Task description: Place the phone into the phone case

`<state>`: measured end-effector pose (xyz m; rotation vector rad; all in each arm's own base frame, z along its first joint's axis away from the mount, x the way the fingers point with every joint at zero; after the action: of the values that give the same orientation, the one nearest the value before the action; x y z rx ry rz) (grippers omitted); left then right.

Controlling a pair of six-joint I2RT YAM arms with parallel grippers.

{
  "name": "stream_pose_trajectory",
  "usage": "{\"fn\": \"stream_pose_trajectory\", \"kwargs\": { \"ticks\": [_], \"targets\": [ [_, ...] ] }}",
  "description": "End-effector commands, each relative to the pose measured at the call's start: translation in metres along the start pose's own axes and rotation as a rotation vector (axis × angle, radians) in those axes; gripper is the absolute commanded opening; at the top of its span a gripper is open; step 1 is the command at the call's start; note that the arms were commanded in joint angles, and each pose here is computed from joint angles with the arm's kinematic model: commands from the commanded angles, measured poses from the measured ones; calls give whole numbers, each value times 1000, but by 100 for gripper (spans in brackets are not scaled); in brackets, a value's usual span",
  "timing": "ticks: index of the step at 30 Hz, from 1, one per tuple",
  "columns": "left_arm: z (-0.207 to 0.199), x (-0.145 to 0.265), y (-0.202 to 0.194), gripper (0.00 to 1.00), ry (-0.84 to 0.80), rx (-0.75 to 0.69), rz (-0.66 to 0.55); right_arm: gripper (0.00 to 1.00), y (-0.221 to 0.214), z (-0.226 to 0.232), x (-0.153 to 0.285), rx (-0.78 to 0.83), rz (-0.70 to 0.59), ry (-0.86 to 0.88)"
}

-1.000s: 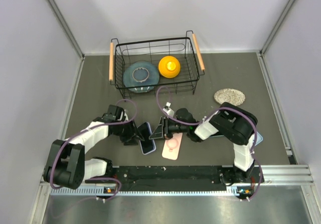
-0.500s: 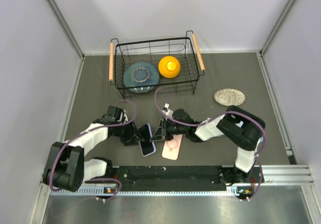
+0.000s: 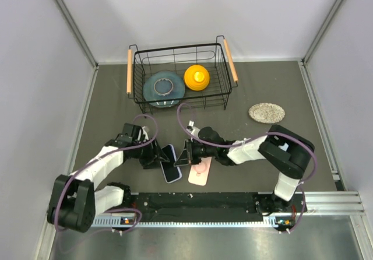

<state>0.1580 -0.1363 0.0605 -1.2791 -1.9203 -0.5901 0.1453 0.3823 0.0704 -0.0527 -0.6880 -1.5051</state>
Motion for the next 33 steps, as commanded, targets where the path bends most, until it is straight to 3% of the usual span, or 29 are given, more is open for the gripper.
{"fn": "stream_pose_trajectory", "kwargs": {
  "ticks": [1,11,15,20,26,33],
  "targets": [
    [-40,33,14,62,-97,-123,-96,0,23,56,23,145,-95,128],
    [-93,79,-2,66,-430,-326,-187,0,49,78,92,160,-255,99],
    [-109,92,-17,66,-587,-374,-153,0,57,81,115,183,-346,89],
    [-125,105,-32,66,-797,-464,-98,0,66,111,135,203,-413,204],
    [-131,114,-39,65,-851,-511,-78,0,64,142,148,206,-439,402],
    [-130,109,-40,62,-873,-490,-59,0,60,146,147,182,-432,499]
  ]
}}
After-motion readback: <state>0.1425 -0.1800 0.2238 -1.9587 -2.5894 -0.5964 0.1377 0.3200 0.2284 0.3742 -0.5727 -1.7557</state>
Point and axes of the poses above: each gripper's point midway between its finger pads, its own x axis back along the fingers, its own z axis along the line the jaws close on, y = z × x, the point moved 3 cm from there along x, back along the fingers, and after that the axes turned 5 degrees about x, right-handed, at the moved point
